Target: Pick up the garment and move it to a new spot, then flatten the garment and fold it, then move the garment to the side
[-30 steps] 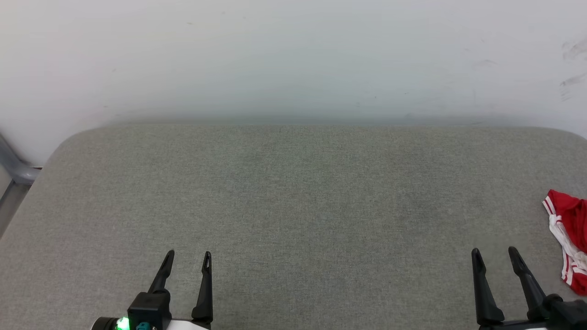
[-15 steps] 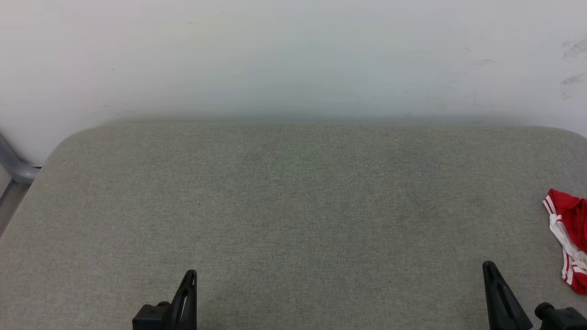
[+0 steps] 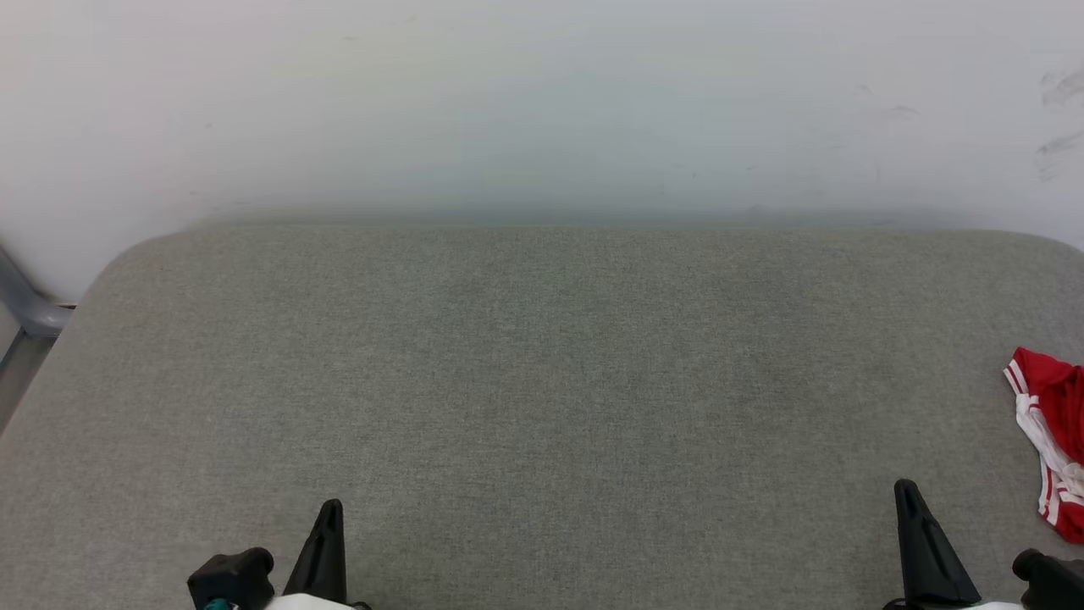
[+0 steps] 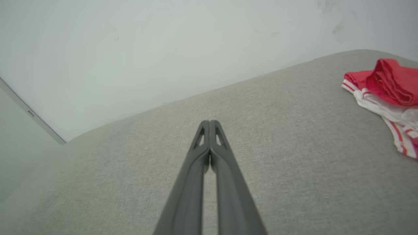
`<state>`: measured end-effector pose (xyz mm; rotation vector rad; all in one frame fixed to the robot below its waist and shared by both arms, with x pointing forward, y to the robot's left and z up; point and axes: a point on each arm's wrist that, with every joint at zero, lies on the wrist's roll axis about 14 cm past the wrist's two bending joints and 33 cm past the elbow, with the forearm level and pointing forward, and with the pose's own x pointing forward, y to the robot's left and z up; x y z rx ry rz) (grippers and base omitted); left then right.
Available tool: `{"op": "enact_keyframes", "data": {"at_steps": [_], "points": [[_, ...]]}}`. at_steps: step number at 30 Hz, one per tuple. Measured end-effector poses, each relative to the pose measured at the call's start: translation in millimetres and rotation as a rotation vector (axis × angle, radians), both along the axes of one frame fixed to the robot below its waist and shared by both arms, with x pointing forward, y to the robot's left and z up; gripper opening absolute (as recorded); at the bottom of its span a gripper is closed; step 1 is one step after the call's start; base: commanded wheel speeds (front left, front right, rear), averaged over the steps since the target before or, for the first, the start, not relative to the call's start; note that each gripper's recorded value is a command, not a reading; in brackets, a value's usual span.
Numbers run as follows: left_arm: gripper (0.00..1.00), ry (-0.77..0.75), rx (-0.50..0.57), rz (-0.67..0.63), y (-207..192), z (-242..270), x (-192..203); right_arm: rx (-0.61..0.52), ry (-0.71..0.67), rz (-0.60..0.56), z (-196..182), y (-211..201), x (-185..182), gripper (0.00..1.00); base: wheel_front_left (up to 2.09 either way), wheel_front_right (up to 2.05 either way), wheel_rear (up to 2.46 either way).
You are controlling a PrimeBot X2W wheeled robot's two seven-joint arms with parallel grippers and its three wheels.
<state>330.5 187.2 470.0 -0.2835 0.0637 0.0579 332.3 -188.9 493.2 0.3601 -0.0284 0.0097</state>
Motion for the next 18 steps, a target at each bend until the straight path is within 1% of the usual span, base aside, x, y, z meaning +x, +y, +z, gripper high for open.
{"op": "enact_keyframes", "data": {"at_steps": [1,10,11,18], "points": [[0.0,0.0,0.0,0.0,0.0,0.0,0.0,0.0,0.0,0.0,0.0,0.0,0.0,0.0,0.0,0.0,0.0],[0.0,0.01,-0.161,0.025,4.3,0.7,6.4,0.155,0.015,-0.018,-0.8,-3.4,6.6,0.0,0.0,0.0,0.0],[0.0,0.014,-0.195,0.03,5.1,0.1,7.3,0.185,0.014,-0.019,0.3,-3.8,8.9,0.0,0.0,0.0,0.0],[0.0,0.016,-0.308,0.048,8.6,1.3,12.2,0.293,0.025,-0.027,-0.4,-5.6,13.6,0.0,0.0,0.0,0.0]]}}
